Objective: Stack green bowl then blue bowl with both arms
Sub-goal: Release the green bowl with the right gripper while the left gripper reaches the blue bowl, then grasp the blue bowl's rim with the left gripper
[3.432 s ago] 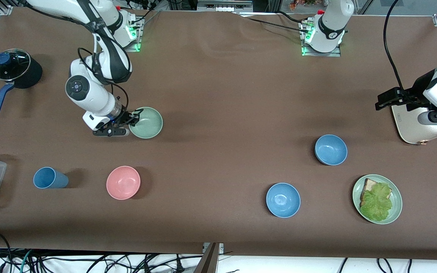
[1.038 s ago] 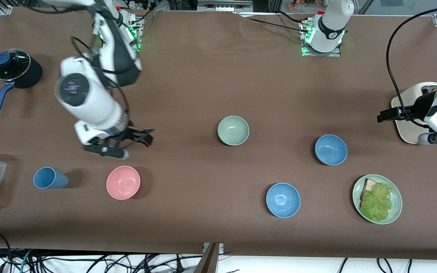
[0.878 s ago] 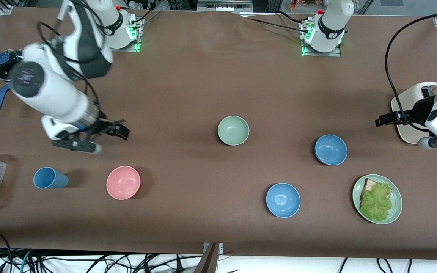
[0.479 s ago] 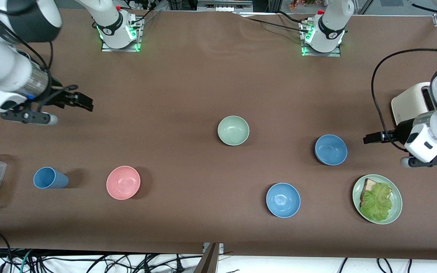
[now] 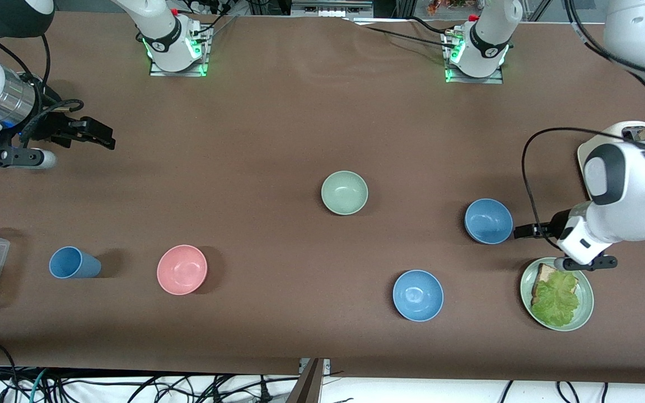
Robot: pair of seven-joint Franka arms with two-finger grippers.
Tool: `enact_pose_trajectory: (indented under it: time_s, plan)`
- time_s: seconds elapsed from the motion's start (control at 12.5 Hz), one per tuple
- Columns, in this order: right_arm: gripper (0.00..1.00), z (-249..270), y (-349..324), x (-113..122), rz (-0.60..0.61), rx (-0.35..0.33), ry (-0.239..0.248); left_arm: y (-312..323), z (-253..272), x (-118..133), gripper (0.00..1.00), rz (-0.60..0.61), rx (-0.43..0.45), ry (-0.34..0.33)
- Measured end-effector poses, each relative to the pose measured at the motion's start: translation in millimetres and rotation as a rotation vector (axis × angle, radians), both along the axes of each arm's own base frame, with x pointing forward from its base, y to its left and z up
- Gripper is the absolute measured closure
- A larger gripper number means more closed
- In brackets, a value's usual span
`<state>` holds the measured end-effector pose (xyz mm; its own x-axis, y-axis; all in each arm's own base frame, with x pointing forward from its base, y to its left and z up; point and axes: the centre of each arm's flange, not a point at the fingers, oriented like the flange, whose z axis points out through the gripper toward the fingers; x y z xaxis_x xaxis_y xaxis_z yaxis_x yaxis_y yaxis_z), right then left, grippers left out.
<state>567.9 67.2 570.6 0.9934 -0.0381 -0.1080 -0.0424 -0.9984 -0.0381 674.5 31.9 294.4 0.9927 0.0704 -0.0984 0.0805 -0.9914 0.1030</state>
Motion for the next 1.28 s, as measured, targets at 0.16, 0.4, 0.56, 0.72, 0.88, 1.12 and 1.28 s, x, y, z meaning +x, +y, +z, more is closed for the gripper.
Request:
enact_pose_trajectory:
  time_s: [0.16,0.4,0.56,0.72,0.88,1.12,1.28]
  plan:
    - [0.01,0.0,-2.6,0.2,0.026,-0.021,-0.003,0.1,-31.1,-7.6,0.00,-0.030,-0.008,-0.013]
    - [0.01,0.9,-5.5,0.7,0.064,-0.030,-0.007,2.8,-49.9,-19.7,0.00,-0.076,-0.018,0.007]
    - [0.01,1.3,-6.5,0.9,0.069,-0.029,-0.008,4.2,-62.1,-27.2,0.00,-0.079,-0.012,-0.006]
    - [0.01,8.4,-7.9,2.4,0.071,-0.040,-0.025,4.9,-79.6,-40.7,0.01,-0.075,-0.001,-0.032]
    - [0.01,20.8,-8.9,4.0,0.071,-0.048,-0.052,4.5,-91.0,-54.2,0.03,-0.074,0.002,-0.025]
    - [0.01,19.2,-9.2,5.3,0.061,-0.049,-0.048,4.3,-91.5,-59.2,0.30,-0.074,0.002,-0.020]
    - [0.01,15.3,-9.3,7.0,0.059,-0.050,-0.042,4.2,-89.8,-59.9,0.56,-0.074,0.002,-0.021]
